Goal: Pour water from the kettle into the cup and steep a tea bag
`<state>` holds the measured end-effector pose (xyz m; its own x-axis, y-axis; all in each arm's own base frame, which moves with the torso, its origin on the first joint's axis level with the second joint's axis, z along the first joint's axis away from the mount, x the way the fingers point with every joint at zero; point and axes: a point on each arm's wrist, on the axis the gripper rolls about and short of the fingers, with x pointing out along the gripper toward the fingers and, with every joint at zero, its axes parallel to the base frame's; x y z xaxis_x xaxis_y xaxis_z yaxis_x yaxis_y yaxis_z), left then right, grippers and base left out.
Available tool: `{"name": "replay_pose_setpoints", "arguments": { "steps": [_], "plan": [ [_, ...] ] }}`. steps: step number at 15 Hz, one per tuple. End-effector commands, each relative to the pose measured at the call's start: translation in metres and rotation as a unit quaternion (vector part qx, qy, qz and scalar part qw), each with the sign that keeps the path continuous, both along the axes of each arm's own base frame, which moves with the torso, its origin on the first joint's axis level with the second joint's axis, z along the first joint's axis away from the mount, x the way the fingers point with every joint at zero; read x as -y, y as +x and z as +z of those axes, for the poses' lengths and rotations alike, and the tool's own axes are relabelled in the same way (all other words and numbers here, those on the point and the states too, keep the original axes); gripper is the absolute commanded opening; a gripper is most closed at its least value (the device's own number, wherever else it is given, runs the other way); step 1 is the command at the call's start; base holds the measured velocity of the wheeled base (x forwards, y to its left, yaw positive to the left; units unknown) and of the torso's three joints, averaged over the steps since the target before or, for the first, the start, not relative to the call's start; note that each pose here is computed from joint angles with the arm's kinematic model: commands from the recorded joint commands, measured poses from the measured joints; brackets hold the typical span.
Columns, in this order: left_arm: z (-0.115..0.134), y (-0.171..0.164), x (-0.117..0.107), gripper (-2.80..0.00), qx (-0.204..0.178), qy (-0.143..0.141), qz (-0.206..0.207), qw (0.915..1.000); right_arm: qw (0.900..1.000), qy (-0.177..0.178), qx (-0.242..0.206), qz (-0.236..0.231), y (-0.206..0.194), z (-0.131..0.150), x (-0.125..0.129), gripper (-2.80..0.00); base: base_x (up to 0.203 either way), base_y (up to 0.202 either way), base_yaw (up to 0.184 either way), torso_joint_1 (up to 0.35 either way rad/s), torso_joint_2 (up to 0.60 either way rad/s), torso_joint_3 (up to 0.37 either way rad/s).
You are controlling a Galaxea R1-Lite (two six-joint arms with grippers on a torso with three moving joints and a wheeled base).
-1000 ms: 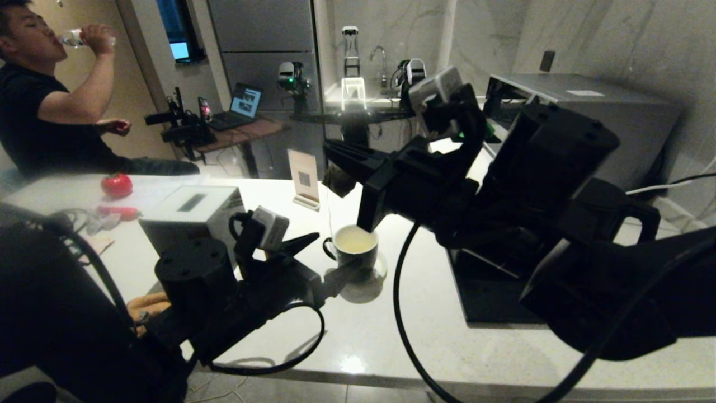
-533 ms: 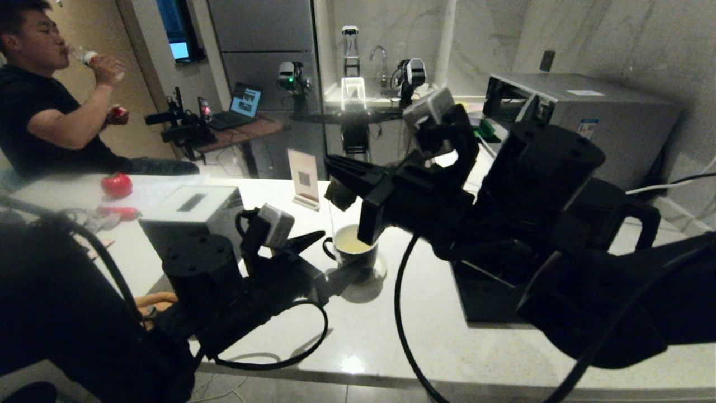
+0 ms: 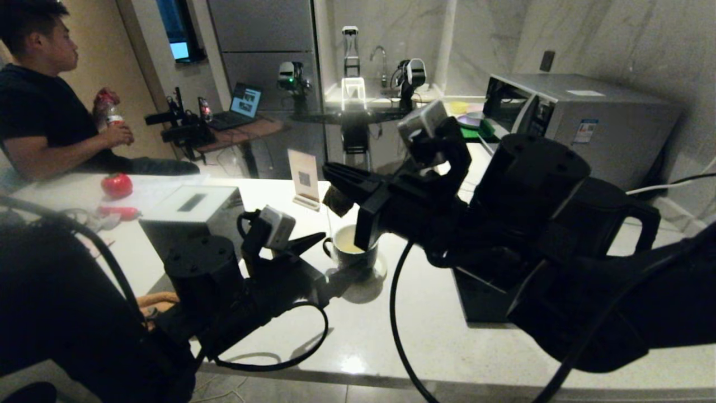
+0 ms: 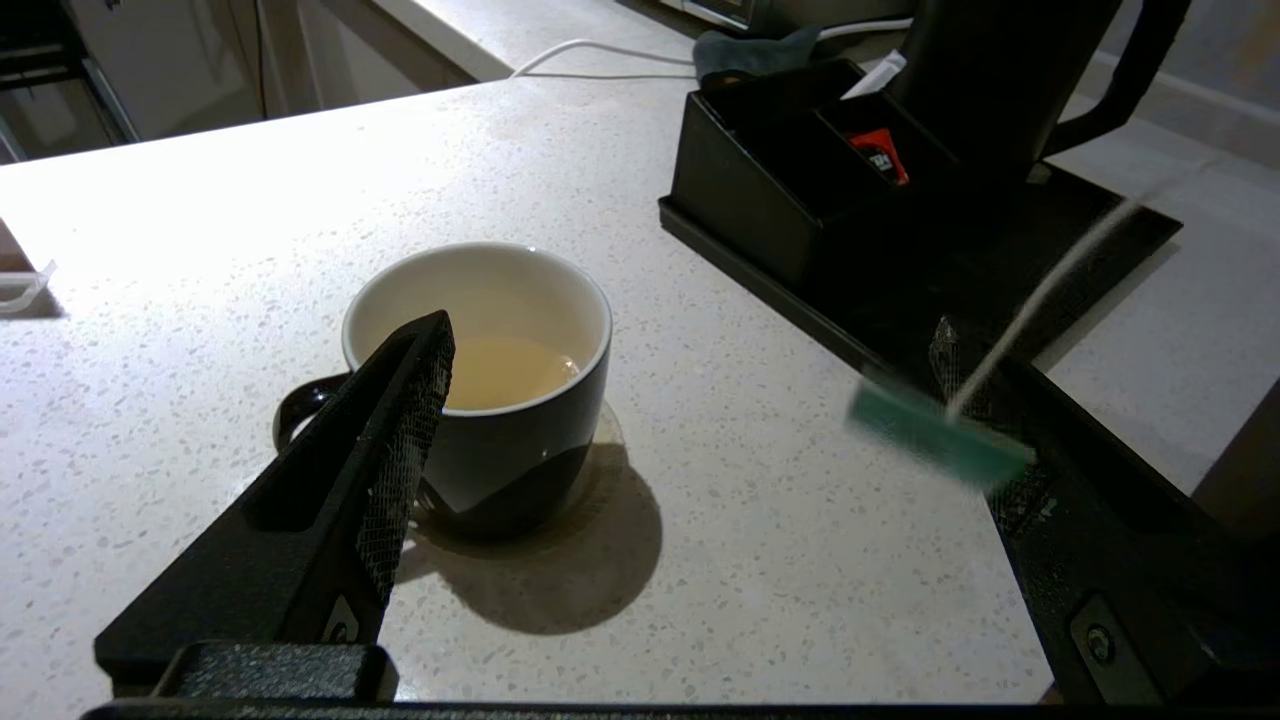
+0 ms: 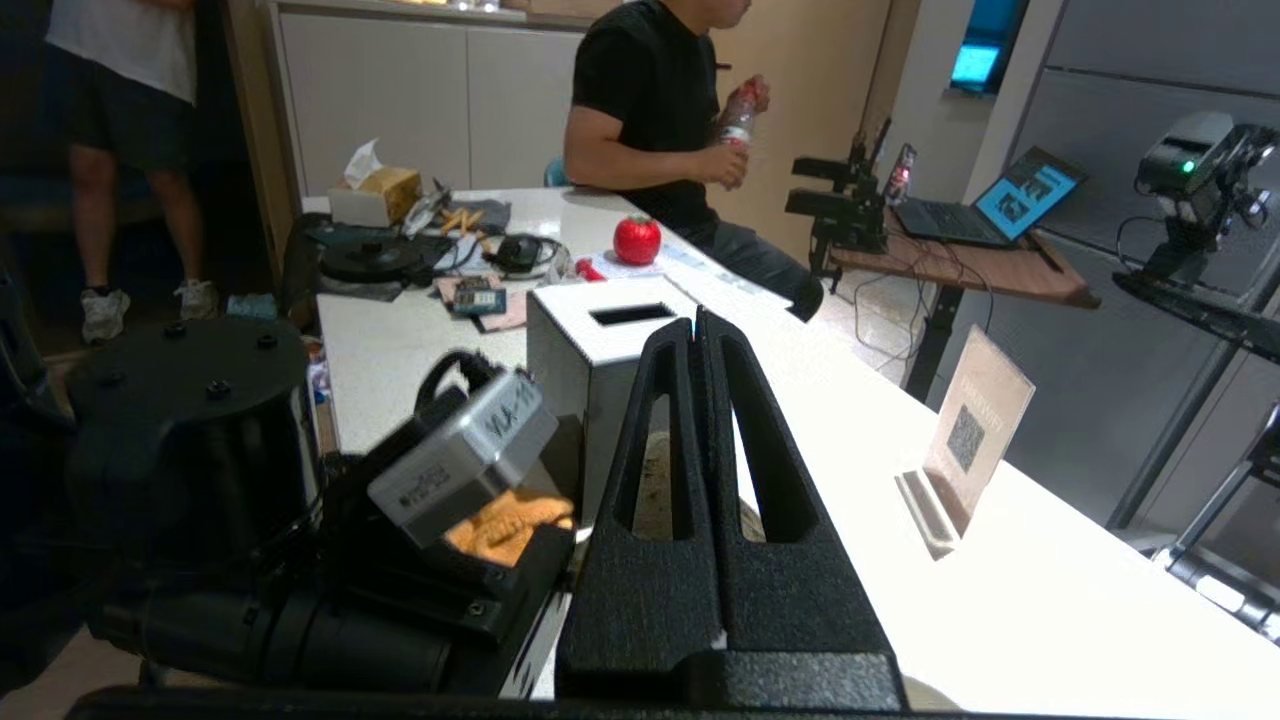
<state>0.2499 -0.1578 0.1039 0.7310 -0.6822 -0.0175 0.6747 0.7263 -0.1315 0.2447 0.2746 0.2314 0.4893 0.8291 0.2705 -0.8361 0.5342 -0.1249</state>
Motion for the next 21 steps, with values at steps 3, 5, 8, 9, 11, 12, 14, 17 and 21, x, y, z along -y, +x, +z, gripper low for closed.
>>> {"name": "replay_pose_setpoints", "arguments": {
  "steps": [3,5,8,9,11,12,14,17,21],
  "plan": [
    [0.005,-0.001,0.0,0.0,0.02,-0.013,-0.001,0.9997,1.0,-0.001,0.0,0.001,0.002,-0.005,-0.003,-2.8,0.0,0.0,0.0,0.0,0.0,0.0],
    [0.006,-0.001,0.0,0.0,0.021,-0.013,-0.001,0.9997,1.0,-0.002,-0.001,0.0,0.004,-0.008,-0.004,-2.8,0.0,0.0,0.0,0.0,0.0,0.0],
    [0.007,-0.001,0.0,0.0,0.023,-0.014,-0.001,0.9996,1.0,-0.002,-0.002,-0.002,0.006,-0.013,-0.005,-2.8,0.0,0.0,0.0,0.0,0.0,0.0],
    [0.007,-0.001,0.0,0.0,0.023,-0.014,0.0,0.9996,1.0,-0.002,-0.002,-0.003,0.008,-0.014,-0.006,-2.8,0.0,0.0,0.0,0.0,0.0,0.0],
    [0.007,-0.001,0.0,0.0,0.023,-0.014,0.0,0.9996,1.0,-0.001,-0.001,-0.007,0.011,-0.014,-0.005,-2.8,0.0,0.0,0.0,0.0,0.0,0.0],
    [0.007,-0.001,0.0,0.0,0.023,-0.014,-0.001,0.9996,1.0,-0.001,-0.001,-0.01,0.013,-0.014,-0.003,-2.8,0.0,0.0,0.0,0.0,0.0,0.0],
    [0.006,-0.002,0.0,0.0,0.022,-0.013,-0.001,0.9997,1.0,0.001,0.0,-0.014,0.015,-0.013,-0.001,-2.8,0.0,0.0,0.0,0.0,0.0,0.0],
    [0.006,-0.002,0.001,0.0,0.022,-0.012,-0.003,0.9997,1.0,0.001,0.0,-0.015,0.015,-0.012,0.0,-2.8,0.0,0.0,0.0,0.0,0.0,0.0],
    [0.005,-0.001,0.001,0.0,0.022,-0.012,-0.003,0.9997,1.0,0.001,0.0,-0.015,0.015,-0.013,0.0,-2.8,0.0,0.0,0.0,0.0,0.0,0.0]
  ]
}}
